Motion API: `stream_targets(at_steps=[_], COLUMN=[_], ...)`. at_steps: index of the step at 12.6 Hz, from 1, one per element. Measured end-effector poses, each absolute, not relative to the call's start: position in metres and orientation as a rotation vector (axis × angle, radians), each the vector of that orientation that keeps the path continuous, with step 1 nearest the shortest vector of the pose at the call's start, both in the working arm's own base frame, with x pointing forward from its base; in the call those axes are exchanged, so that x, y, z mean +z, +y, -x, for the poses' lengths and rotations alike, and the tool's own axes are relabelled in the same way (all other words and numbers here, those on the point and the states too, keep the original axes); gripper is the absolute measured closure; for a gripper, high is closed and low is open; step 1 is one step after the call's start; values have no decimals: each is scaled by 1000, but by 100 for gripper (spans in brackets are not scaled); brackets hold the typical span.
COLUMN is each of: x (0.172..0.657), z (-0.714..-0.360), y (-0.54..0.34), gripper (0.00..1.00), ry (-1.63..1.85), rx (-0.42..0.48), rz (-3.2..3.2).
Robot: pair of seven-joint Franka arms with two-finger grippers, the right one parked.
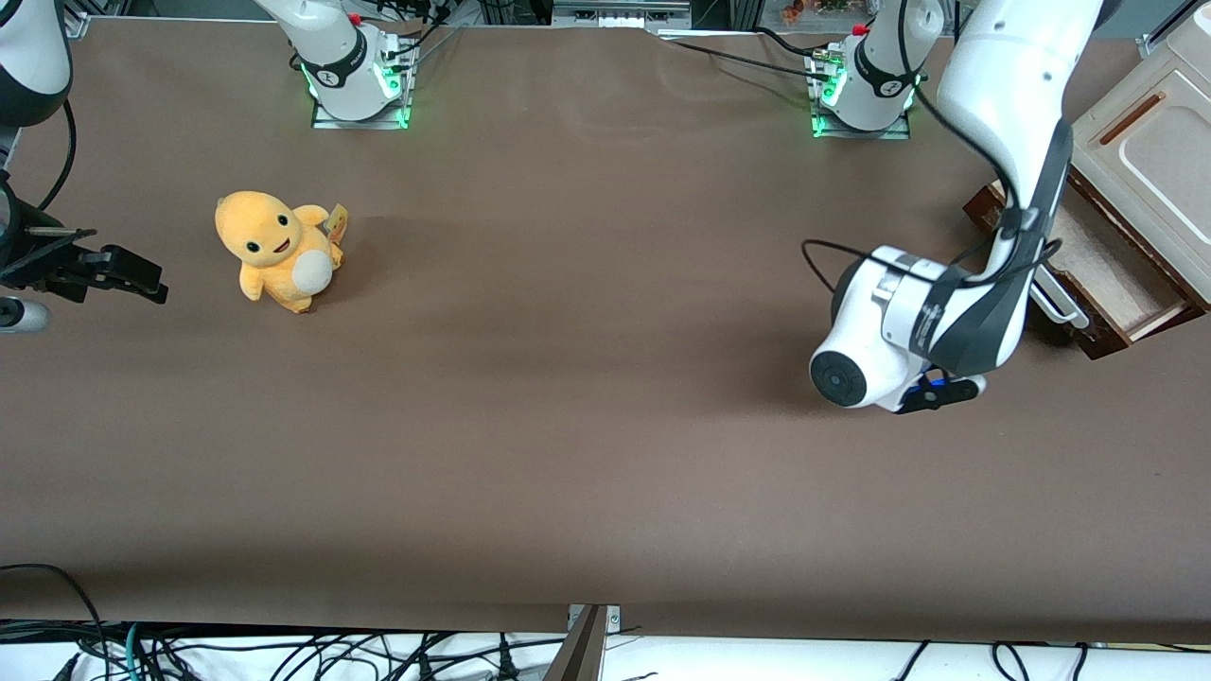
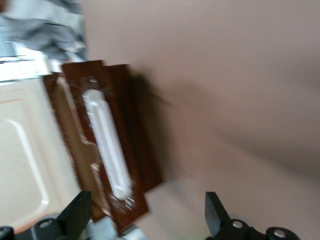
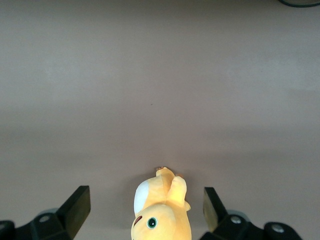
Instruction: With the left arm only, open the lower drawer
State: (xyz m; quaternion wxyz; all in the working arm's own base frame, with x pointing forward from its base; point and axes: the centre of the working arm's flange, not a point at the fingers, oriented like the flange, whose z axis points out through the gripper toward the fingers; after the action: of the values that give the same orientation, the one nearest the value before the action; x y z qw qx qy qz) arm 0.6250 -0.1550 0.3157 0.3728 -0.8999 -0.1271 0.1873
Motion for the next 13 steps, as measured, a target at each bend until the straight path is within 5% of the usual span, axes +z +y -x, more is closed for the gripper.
stream_targets(at_steps=[6,9,13], x=[410,470,518], z=[-642,-654,-669], y=[-208,-167,-101], gripper=[0,0,0], ry=[-92,-25,50], rx=[473,434,124], rz=[2715,2953,3112])
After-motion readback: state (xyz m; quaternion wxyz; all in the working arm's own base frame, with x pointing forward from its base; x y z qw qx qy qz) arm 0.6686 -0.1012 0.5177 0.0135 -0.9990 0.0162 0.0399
